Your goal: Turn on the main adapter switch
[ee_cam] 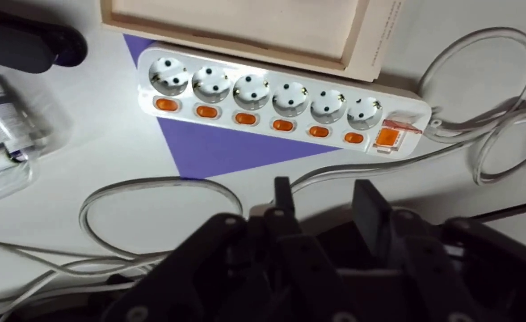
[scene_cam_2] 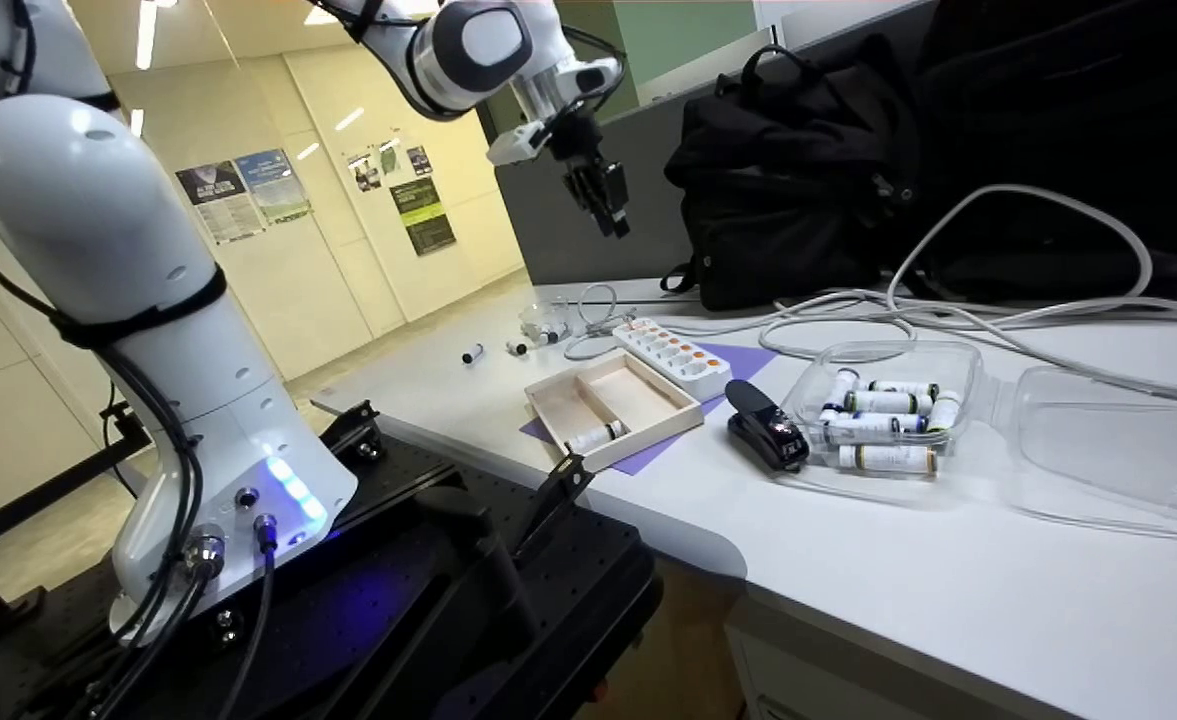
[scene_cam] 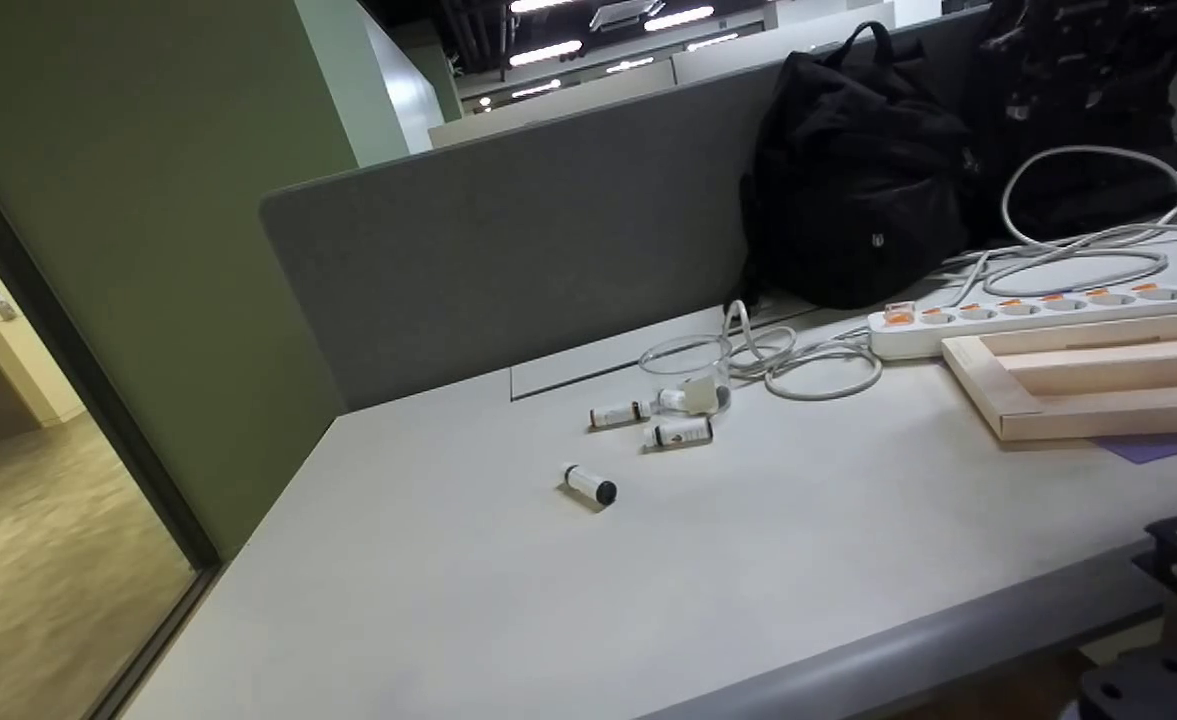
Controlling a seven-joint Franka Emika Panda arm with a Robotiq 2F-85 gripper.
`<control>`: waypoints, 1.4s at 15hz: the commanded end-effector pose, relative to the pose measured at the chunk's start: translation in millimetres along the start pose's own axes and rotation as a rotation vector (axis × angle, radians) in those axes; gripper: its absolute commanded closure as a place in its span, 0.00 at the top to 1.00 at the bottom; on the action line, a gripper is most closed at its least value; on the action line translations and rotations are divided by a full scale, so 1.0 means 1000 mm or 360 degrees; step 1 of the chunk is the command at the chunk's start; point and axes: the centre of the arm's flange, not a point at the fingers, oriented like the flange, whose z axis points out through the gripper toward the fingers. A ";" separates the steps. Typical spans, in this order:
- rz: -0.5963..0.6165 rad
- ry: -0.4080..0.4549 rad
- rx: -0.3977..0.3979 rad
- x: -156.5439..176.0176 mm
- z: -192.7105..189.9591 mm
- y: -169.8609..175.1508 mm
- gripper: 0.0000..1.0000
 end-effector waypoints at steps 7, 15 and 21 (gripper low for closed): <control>0.0248 -0.0130 0.0038 0.022 0.053 -0.027 0.01; 0.0250 -0.0185 0.0030 0.027 0.061 -0.033 0.01; 0.0259 -0.0214 0.0023 0.035 0.078 -0.052 0.00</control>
